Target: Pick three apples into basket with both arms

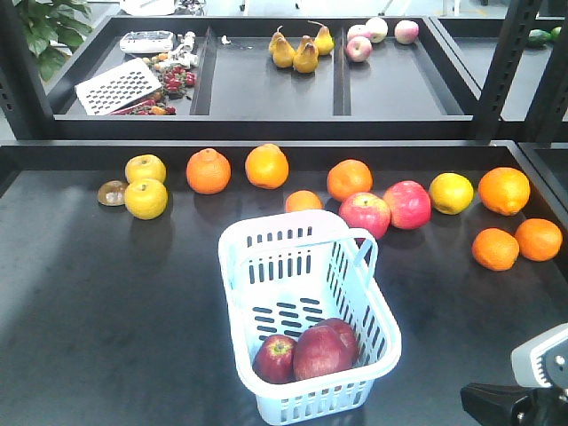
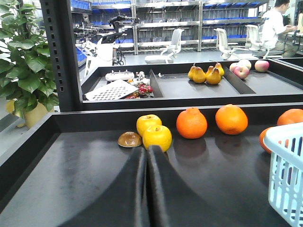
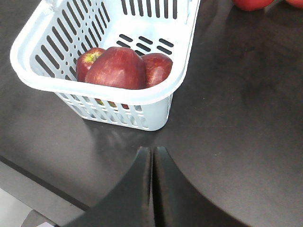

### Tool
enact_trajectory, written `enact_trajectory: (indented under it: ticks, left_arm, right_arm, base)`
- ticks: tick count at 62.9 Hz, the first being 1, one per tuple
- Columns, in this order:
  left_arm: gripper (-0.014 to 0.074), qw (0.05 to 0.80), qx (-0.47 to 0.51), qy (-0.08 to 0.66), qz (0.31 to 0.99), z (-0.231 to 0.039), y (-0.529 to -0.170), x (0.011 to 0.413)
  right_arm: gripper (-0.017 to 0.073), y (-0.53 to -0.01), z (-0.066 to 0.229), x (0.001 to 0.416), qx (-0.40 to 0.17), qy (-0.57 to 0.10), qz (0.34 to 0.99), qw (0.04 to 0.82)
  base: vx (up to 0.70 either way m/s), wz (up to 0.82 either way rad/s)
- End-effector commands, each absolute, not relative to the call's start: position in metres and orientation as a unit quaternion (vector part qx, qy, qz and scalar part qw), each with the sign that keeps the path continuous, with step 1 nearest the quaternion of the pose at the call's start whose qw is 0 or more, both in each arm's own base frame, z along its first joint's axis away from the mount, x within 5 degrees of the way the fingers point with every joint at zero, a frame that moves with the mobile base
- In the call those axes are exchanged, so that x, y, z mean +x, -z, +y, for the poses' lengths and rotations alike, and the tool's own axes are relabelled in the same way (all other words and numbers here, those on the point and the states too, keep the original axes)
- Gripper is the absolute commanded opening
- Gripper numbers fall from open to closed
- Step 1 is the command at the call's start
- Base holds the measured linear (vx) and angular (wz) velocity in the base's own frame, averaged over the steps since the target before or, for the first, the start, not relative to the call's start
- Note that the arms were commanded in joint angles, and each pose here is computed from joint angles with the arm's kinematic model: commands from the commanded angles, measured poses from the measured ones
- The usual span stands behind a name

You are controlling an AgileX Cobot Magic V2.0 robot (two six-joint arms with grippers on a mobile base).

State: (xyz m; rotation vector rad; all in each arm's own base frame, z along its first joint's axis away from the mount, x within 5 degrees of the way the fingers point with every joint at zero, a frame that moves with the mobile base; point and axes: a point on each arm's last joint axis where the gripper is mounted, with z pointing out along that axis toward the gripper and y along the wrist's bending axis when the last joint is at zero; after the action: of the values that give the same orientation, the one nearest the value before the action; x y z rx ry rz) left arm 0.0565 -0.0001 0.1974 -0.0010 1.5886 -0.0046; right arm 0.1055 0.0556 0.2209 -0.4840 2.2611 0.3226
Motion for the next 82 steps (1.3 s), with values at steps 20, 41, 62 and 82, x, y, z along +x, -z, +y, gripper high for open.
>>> enact_trajectory:
  ticks: [20, 41, 62, 82]
  left_arm:
    - [-0.0006, 0.731, -0.004, 0.005, 0.682, 0.000, -0.203, 0.055]
    - [-0.0006, 0.731, -0.004, 0.005, 0.682, 0.000, -0.203, 0.055]
    - [-0.0006, 0.731, -0.004, 0.005, 0.682, 0.000, -0.203, 0.055]
    - [-0.0006, 0.731, -0.004, 0.005, 0.682, 0.000, -0.203, 0.055]
  right_arm:
    - [-0.0009, -0.233, 0.057, 0.111, -0.185, -0.131, 0.874, 0.431]
    - [-0.0009, -0.233, 0.057, 0.111, -0.185, -0.131, 0.873, 0.432]
    - [-0.0009, -0.234, 0.057, 0.112, -0.185, -0.131, 0.872, 0.434]
    - [-0.0009, -0.224, 0.055, 0.117, -0.143, -0.144, 0.826, 0.526]
  base:
    - [0.00, 0.00]
    - [0.00, 0.00]
    - [0.00, 0.00]
    - [0.00, 0.00]
